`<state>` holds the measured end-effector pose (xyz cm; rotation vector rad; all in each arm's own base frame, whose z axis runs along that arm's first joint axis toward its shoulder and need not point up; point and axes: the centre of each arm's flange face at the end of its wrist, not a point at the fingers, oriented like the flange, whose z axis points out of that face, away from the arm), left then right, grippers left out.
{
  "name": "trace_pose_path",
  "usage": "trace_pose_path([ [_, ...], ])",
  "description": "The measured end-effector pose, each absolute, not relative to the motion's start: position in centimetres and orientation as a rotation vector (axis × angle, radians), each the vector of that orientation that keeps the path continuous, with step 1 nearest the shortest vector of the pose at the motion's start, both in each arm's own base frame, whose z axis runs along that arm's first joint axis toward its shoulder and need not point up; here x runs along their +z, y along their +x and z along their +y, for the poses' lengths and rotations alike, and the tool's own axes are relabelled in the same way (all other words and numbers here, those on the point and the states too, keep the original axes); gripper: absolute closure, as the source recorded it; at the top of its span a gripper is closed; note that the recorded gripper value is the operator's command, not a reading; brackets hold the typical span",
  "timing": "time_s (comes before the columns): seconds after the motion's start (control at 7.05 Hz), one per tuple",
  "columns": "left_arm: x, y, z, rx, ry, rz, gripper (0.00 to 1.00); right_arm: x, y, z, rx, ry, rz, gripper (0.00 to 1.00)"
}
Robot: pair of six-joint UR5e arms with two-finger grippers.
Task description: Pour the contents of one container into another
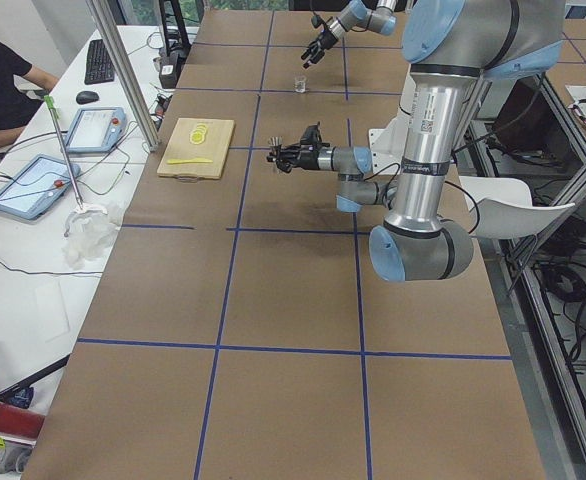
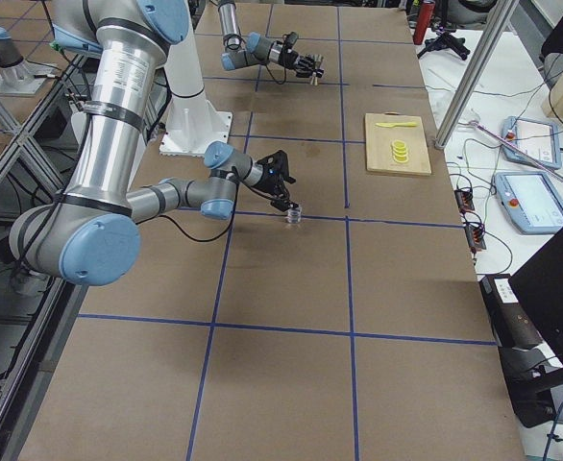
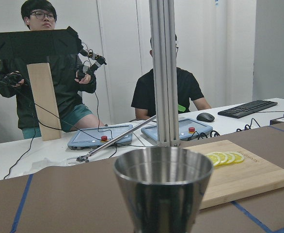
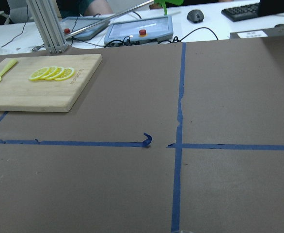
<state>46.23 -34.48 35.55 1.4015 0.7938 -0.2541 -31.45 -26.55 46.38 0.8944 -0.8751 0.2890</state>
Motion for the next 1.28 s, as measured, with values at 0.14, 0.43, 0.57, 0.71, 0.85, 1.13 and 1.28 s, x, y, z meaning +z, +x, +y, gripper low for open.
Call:
trace_pose_path([
  [0.14,35.5,46.1,-34.6,-0.257,1.403,0.792,1.00,47.0,-33.1,-24.4,0.312,0.963,-0.841,0.01],
  [0.43,35.6,46.0,-34.9,-0.259,1.405,0.787,1.00,50.5,-35.8,-22.0,0.340,1.082,-0.769,0.01],
  [0.57,35.6,46.1,-34.9,-0.258,1.404,0.785,1.00,51.9,-37.3,-21.6,0.350,1.123,-0.745,0.02],
  [0.71,35.7,46.1,-34.9,-0.257,1.404,0.783,1.00,52.9,-39.0,-21.5,0.358,1.152,-0.727,0.02],
  [0.85,35.8,46.1,-34.9,-0.256,1.404,0.782,1.00,53.7,-40.3,-21.5,0.364,1.172,-0.713,0.03],
  [1.13,35.8,46.1,-34.9,-0.256,1.404,0.781,1.00,54.5,-41.8,-21.7,0.372,1.192,-0.697,0.02],
  [1.28,35.8,46.1,-35.0,-0.256,1.404,0.780,1.00,54.4,-42.0,-22.0,0.382,1.197,-0.696,0.02],
])
